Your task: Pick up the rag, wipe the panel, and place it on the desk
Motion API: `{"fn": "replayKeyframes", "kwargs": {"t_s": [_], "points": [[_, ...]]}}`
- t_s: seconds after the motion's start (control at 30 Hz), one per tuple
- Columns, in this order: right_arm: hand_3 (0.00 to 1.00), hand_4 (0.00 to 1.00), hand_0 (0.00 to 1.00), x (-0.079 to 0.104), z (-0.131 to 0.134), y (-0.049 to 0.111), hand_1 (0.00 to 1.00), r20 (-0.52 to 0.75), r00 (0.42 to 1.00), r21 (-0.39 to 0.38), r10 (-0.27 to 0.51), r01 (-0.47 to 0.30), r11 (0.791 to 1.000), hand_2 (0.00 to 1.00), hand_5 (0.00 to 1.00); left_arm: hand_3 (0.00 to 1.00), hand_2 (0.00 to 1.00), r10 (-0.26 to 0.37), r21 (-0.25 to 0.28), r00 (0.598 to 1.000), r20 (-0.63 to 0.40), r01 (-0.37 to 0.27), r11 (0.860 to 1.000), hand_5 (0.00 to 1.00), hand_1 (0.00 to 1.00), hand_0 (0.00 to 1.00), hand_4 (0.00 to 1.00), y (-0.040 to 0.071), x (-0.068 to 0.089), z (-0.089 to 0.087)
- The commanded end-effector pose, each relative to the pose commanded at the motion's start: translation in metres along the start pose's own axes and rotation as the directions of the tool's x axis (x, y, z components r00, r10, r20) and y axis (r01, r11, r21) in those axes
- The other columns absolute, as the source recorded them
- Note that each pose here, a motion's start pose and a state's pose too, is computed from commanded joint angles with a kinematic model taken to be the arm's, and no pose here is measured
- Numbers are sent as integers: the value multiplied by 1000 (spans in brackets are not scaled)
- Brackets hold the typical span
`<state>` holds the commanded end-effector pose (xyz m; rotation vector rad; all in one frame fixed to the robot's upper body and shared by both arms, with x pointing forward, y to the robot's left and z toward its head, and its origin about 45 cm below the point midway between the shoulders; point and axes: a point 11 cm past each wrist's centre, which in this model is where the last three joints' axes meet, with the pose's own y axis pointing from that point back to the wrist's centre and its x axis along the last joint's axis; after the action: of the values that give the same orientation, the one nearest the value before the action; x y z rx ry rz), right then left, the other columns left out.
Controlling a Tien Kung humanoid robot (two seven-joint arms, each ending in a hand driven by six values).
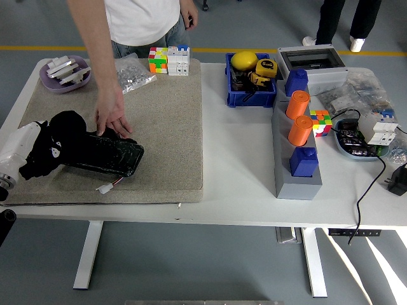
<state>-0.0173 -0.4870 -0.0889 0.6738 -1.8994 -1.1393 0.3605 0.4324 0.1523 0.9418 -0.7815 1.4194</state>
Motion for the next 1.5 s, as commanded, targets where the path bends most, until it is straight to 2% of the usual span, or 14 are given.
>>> {"fn": "replayKeyframes", "kwargs": {"t_s": [0.13, 0.57, 0.77, 0.9, 0.93, 1.1, 1.13, 1.33, 1.37, 1.5], "points": [[567, 976, 769, -1, -1, 0, 622, -2, 1000, 2, -2, 2, 1000, 675, 466, 374, 521, 3, 32, 1000, 12, -3, 999, 2, 222, 290, 10, 1, 5, -12], [567, 976, 768, -1, -1, 0, 621, -6, 1000, 1, -2, 2, 1000, 675, 466, 374, 520, 53, 90, 999, 4, -53, 995, 2, 222, 291, 6, 2, 21, -35], [567, 976, 768, -1, -1, 0, 621, -7, 1000, 0, -3, 3, 1000, 675, 466, 374, 519, 98, 102, 995, -27, -94, 990, 2, 222, 291, 5, 3, 27, -46], [567, 976, 768, -3, -2, 0, 621, -7, 1000, 2, -4, 4, 1000, 675, 466, 374, 519, 104, 99, 994, -37, -100, 990, 2, 222, 291, 5, 4, 23, -52], [568, 976, 768, -3, -2, 0, 620, -6, 1000, 2, -5, 5, 1000, 675, 466, 405, 534, 103, 99, 994, -36, -99, 990, 2, 380, 307, 63, 4, 22, -53], [568, 976, 768, -4, -2, 0, 620, -6, 1000, 2, -6, 6, 1000, 675, 466, 405, 534, 75, 113, 997, -28, -71, 991, 2, 380, 307, 63, 6, 15, -59], [568, 976, 768, -4, -2, 0, 619, -6, 1000, 2, -6, 6, 1000, 675, 467, 474, 586, 69, 115, 997, -25, -65, 991, 2, 573, 455, 392, 6, 14, -59], [568, 976, 768, -4, -2, 0, 619, -6, 1000, 2, -6, 6, 1000, 675, 467, 474, 586, 45, 132, 999, -10, -43, 990, 2, 573, 455, 392, 5, 13, -62], [567, 976, 768, -4, -2, 0, 619, -6, 1000, 2, -6, 6, 1000, 674, 467, 529, 639, 42, 134, 999, -6, -41, 990, 2, 739, 564, 537, 5, 13, -63], [567, 976, 768, -4, -3, 0, 619, -6, 1000, 3, -6, 6, 1000, 674, 467, 529, 639, 34, 141, 999, -9, -32, 989, 2, 739, 564, 537, 5, 12, -64]]}}
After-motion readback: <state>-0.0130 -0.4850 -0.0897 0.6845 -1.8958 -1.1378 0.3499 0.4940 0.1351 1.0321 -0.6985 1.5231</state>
